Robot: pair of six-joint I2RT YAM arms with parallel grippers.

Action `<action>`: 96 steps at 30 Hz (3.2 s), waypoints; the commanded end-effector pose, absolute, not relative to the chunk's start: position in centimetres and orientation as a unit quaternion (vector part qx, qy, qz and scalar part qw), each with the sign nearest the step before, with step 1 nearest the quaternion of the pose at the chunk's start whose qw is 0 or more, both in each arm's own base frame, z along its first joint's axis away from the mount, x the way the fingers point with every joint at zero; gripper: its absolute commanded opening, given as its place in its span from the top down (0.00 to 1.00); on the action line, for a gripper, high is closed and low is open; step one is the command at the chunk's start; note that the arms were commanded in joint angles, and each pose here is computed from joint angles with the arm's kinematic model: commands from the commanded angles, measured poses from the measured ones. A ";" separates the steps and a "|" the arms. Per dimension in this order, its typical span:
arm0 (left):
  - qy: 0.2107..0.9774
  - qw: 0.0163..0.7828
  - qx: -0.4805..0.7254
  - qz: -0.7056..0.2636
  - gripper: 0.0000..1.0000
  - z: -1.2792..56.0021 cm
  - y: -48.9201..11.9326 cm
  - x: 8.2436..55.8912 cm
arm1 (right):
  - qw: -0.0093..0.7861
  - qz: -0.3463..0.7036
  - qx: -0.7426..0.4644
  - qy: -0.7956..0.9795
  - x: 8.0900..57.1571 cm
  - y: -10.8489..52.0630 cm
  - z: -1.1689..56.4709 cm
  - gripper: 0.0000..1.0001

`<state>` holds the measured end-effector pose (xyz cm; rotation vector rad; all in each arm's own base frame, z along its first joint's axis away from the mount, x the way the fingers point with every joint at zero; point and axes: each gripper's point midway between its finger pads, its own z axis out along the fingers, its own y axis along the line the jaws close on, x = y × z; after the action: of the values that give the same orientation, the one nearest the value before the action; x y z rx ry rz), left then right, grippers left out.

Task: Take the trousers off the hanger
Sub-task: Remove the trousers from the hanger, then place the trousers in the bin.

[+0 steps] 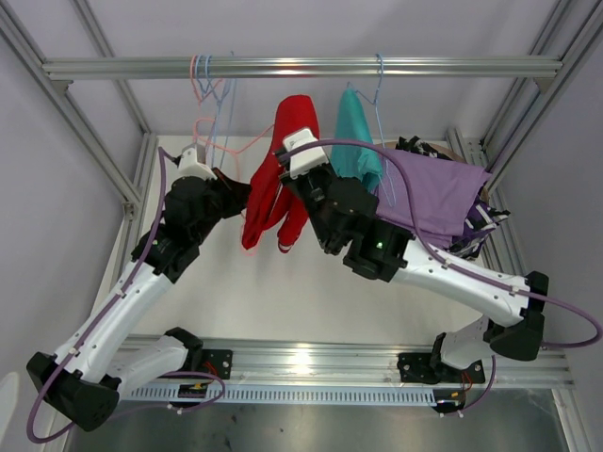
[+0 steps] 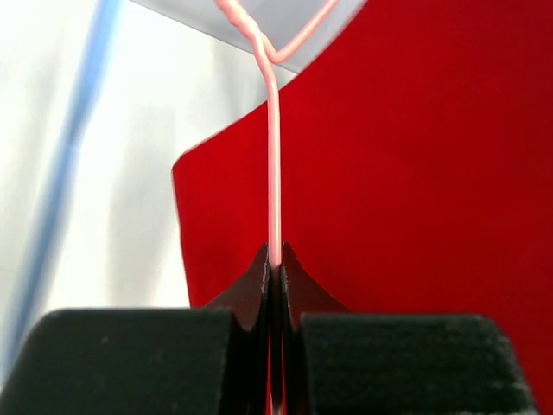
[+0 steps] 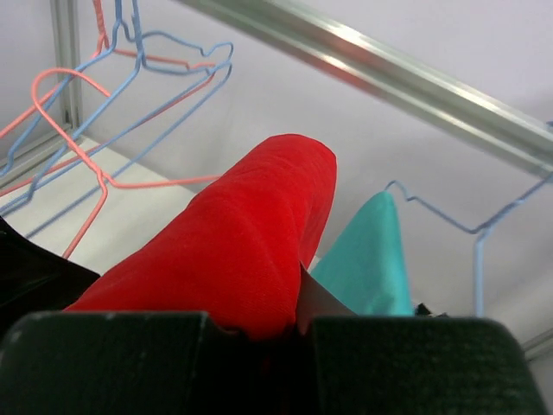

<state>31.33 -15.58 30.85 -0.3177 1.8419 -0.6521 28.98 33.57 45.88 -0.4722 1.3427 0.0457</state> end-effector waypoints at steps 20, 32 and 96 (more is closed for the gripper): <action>0.782 0.537 -0.120 -0.291 1.00 30.3 -16.7 32.0 | 0.801 0.035 -0.103 0.589 23.2 19.9 55.1 1.00; 0.787 0.537 -0.113 -0.281 1.00 29.9 -17.0 32.1 | 0.789 0.001 -0.044 0.613 21.1 11.6 52.0 1.00; 0.808 0.531 -0.051 -0.249 1.00 29.5 -19.5 31.2 | 0.707 -0.129 0.240 0.652 28.4 -3.1 38.7 1.00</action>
<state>30.88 -19.18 26.60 -0.1469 2.0027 -0.5700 26.46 -3.78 35.27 0.3821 1.5673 -0.5686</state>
